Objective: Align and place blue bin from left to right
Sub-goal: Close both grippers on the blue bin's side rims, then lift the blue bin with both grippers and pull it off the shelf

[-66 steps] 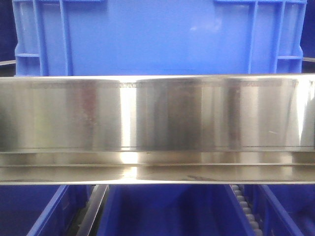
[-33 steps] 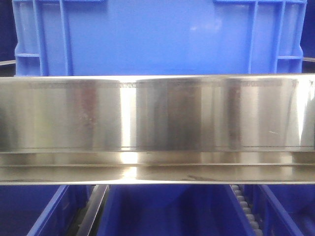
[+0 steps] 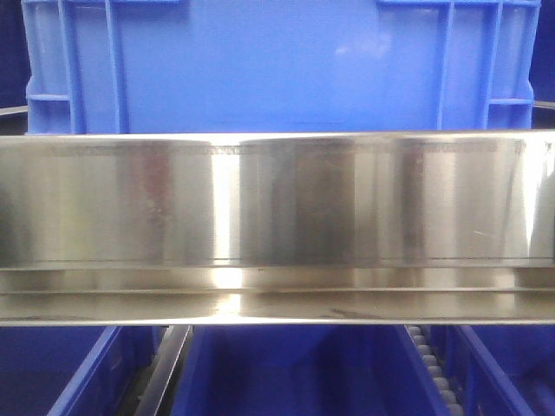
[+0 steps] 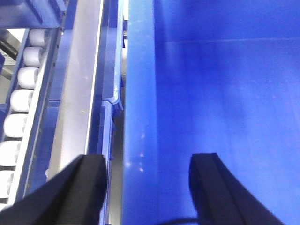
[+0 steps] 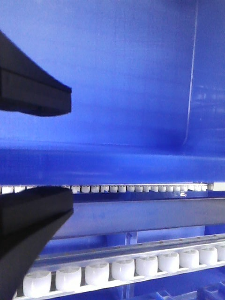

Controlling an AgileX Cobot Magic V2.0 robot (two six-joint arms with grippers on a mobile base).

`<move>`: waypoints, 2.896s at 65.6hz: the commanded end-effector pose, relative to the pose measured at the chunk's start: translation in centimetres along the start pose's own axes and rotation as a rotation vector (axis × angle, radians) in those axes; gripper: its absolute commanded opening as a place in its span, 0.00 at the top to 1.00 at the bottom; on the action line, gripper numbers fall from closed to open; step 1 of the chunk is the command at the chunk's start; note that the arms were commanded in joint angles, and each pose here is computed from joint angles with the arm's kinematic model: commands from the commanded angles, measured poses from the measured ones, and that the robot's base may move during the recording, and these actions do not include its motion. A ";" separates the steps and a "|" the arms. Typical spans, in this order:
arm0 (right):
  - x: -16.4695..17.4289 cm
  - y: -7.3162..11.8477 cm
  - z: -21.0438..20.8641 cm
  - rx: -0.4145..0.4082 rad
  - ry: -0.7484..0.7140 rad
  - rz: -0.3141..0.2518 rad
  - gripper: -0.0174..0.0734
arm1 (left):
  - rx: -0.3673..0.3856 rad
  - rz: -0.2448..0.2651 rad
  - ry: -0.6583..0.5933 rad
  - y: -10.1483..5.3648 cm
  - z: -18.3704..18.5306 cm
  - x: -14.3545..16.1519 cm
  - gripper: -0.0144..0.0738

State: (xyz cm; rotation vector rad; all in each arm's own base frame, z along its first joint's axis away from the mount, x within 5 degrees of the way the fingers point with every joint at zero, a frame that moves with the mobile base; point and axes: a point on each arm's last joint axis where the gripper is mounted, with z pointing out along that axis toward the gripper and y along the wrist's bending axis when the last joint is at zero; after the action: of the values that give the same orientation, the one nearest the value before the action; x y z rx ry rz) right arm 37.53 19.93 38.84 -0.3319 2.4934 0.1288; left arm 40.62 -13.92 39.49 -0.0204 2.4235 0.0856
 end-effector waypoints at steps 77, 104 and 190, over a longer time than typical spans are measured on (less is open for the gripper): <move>-0.2 -0.3 -2.6 -0.008 -0.061 0.028 0.88 | 0.040 -0.045 -0.029 0.3 -1.8 -0.3 0.96; 0.3 0.0 -10.6 -0.017 -0.229 0.065 0.89 | 0.118 -0.085 -0.173 1.0 -9.8 -0.5 0.96; 15.2 3.1 -21.3 -0.097 -0.393 0.052 0.89 | 0.229 -0.060 -0.307 -0.4 -21.7 12.9 0.96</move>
State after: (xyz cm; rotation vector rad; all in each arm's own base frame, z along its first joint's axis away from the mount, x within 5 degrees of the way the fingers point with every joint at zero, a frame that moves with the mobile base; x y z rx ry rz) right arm 13.13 15.02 46.78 -0.2040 2.1541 0.1807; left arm 16.98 -14.51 46.64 -0.0398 2.1633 -0.0848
